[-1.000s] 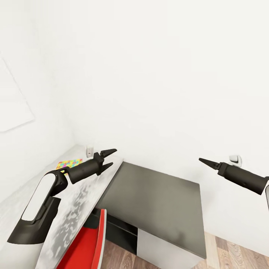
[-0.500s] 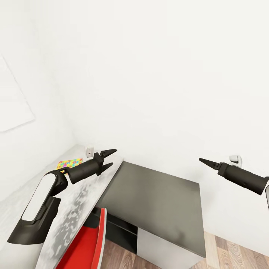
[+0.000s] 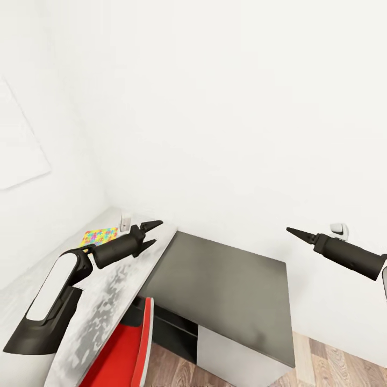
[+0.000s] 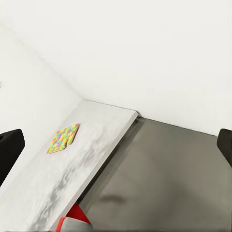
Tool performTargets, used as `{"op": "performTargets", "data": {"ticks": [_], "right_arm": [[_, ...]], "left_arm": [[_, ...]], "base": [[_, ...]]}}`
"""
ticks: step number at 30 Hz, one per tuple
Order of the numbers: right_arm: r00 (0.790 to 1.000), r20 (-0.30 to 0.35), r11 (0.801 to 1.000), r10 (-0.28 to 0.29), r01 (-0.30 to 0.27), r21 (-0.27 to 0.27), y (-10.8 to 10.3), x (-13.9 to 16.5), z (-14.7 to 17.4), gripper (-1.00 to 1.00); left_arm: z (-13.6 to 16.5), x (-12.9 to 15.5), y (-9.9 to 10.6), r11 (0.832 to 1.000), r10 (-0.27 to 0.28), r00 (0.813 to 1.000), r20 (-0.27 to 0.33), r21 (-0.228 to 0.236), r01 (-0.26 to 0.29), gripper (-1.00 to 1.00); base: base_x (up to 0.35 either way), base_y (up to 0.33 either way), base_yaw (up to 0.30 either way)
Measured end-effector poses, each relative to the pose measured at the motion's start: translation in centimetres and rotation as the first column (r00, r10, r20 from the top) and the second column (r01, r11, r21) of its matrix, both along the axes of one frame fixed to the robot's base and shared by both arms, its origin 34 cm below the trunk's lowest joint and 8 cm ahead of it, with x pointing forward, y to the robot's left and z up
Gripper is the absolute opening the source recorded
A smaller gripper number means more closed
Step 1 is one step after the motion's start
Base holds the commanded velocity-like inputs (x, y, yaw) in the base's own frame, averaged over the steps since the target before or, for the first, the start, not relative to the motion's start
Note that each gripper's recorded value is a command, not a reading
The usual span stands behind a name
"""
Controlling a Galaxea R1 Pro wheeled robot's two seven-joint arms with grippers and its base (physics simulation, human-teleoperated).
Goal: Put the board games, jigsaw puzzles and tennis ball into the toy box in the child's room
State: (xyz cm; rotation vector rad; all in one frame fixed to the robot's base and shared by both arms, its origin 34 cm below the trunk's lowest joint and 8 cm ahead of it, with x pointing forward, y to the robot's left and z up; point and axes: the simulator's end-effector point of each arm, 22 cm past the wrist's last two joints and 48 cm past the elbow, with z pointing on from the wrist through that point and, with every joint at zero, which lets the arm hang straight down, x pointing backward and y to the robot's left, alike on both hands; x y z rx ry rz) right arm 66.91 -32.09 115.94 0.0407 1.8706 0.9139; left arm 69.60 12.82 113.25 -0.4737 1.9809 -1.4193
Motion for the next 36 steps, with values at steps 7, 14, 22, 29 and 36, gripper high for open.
{"op": "performTargets", "data": {"ticks": [7,14,22,29,36], "right_arm": [[1.0,0.001,1.0,0.0,0.0,-0.002,0.0,0.0,0.0,1.0],[0.993,-0.083,0.996,-0.083,0.081,-0.025,-2.0,1.4,-2.8,1.0],[0.988,-0.108,0.993,-0.114,0.111,-0.036,-2.6,1.9,-3.6,1.0],[0.986,-0.119,0.993,-0.118,0.114,-0.038,-2.5,2.2,-4.2,1.0],[0.984,-0.13,0.993,-0.119,0.114,-0.039,-2.5,2.4,-4.8,1.0]], "left_arm": [[-0.5,0.9,2.7,0.998,0.059,0.998,-0.009,0.015,-0.059,1.0],[-3.5,9.3,19.0,0.922,0.381,0.915,-0.134,0.129,-0.365,1.0],[-4.8,13.3,25.5,0.854,0.495,0.846,-0.196,0.288,-0.433,1.0],[-6.0,16.4,32.8,0.696,0.682,0.706,-0.193,0.468,-0.545,1.0],[-6.8,16.5,37.6,0.596,0.78,0.603,-0.167,0.49,-0.636,1.0]], "base": [[-0.086,0.0,0.0],[-0.007,0.0,0.0],[0.0,0.0,0.0],[0.0,0.0,0.0],[0.0,0.0,0.0]]}}
